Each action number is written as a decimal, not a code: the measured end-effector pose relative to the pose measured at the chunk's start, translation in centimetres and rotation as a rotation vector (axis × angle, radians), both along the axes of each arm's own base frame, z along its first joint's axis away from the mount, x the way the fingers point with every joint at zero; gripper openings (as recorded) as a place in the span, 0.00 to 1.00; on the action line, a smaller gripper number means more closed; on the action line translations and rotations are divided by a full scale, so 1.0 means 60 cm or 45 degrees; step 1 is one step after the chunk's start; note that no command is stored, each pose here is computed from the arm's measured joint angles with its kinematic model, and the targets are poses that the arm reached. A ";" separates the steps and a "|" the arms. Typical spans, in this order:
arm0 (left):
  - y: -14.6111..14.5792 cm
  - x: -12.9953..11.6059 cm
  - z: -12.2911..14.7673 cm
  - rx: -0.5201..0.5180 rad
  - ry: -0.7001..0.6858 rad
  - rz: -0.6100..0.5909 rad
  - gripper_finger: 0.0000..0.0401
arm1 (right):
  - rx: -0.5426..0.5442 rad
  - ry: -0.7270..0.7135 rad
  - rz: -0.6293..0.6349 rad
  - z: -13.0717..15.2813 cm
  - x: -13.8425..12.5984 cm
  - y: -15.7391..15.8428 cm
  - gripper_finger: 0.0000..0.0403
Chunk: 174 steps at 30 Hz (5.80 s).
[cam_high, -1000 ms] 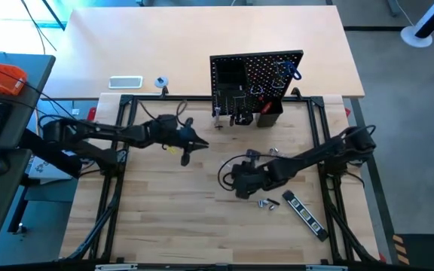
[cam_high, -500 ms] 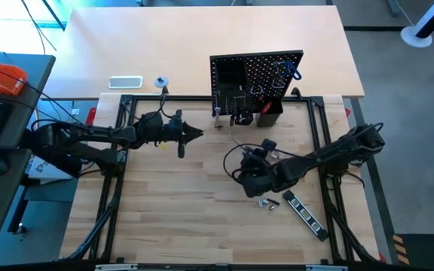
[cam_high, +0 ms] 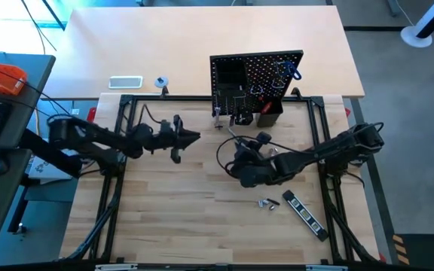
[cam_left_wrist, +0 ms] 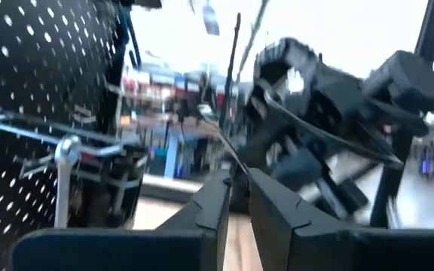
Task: Hang tools onto peg board
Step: Hang the silver wrench on the peg board
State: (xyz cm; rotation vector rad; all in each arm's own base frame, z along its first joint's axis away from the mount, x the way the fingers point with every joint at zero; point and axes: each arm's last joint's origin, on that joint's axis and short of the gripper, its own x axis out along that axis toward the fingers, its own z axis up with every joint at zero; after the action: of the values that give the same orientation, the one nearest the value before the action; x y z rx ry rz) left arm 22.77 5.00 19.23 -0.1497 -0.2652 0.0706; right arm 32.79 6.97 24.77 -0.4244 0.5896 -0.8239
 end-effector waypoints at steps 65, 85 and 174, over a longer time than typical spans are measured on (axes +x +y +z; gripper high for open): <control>-0.090 0.163 0.040 -0.047 -0.123 0.324 0.41 | -0.269 -0.102 0.132 0.040 0.030 0.060 0.20; -0.087 0.130 0.059 -0.058 -0.201 0.274 0.41 | -0.233 -0.134 0.146 0.041 0.035 0.049 0.20; -0.073 0.148 0.111 0.161 -0.008 0.182 0.01 | -0.185 -0.154 0.130 0.038 0.042 0.025 0.28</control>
State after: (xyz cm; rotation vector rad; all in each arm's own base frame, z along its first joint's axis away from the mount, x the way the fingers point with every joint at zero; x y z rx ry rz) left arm 31.63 0.60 25.88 -0.0050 -0.2853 0.1947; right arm 35.33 8.46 27.08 -0.5295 0.3939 -0.7910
